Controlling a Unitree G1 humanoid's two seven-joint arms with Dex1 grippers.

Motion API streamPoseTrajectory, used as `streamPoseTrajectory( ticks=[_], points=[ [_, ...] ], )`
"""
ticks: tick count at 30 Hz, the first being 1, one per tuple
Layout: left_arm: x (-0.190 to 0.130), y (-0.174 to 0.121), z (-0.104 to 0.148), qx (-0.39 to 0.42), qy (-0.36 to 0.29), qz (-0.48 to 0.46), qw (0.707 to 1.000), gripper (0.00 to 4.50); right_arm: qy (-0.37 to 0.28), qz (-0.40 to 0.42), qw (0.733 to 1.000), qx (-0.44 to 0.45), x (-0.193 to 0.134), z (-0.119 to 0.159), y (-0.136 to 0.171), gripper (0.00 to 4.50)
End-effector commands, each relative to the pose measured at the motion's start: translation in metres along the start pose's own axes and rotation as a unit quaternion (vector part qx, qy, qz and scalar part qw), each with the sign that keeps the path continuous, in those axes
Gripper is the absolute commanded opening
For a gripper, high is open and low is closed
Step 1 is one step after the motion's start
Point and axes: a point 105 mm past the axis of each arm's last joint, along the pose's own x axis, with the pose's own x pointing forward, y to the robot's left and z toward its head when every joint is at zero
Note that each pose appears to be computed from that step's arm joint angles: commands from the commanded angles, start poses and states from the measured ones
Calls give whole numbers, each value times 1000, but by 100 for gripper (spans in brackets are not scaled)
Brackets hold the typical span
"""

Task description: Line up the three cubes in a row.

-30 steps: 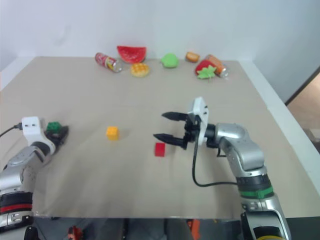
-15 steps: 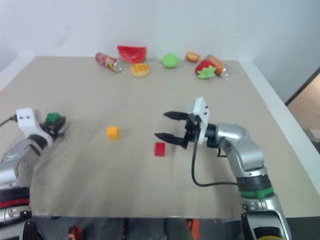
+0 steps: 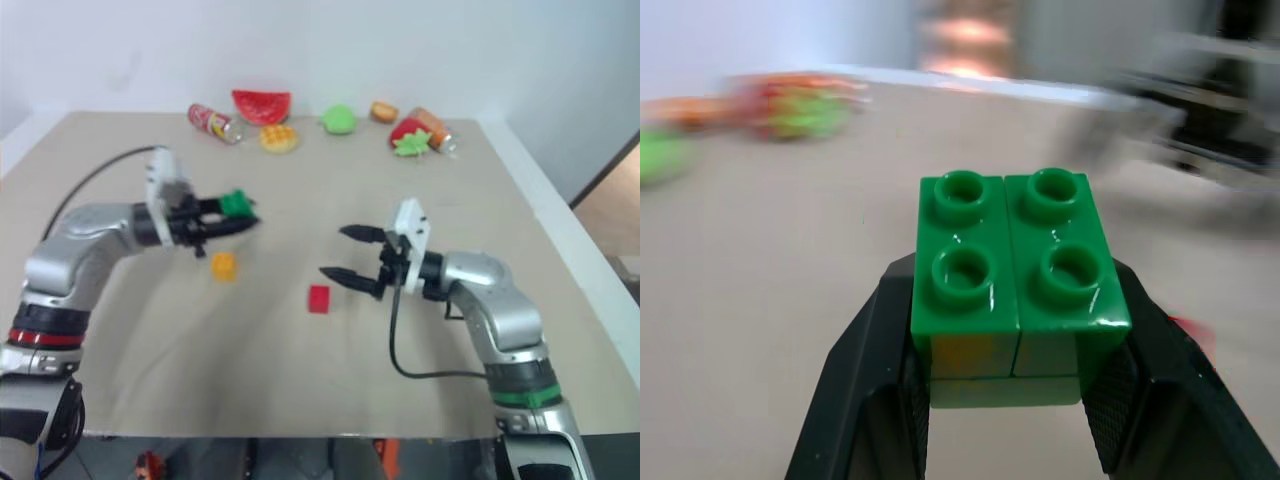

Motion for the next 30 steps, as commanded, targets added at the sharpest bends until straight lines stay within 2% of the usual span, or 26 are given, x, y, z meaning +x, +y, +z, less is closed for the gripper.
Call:
streamPoseTrajectory(
  ticks=[1,7,14,24,30],
  points=[
    [16,-6,-9,14,30,-81,996,136,-22,-16,999,-24,-6,17,6,436],
    [16,6,-45,20,92,-104,990,136,-22,-45,999,-12,-15,14,17,436],
    [5,23,-58,14,96,-63,993,136,-23,-61,998,-2,-18,14,23,436],
    [-5,-10,-69,-15,97,-79,992,136,-27,-61,998,-2,-13,14,18,436],
    [-16,-14,-78,-29,112,-54,992,136,-31,-52,998,-1,-8,14,19,436]
  ],
)
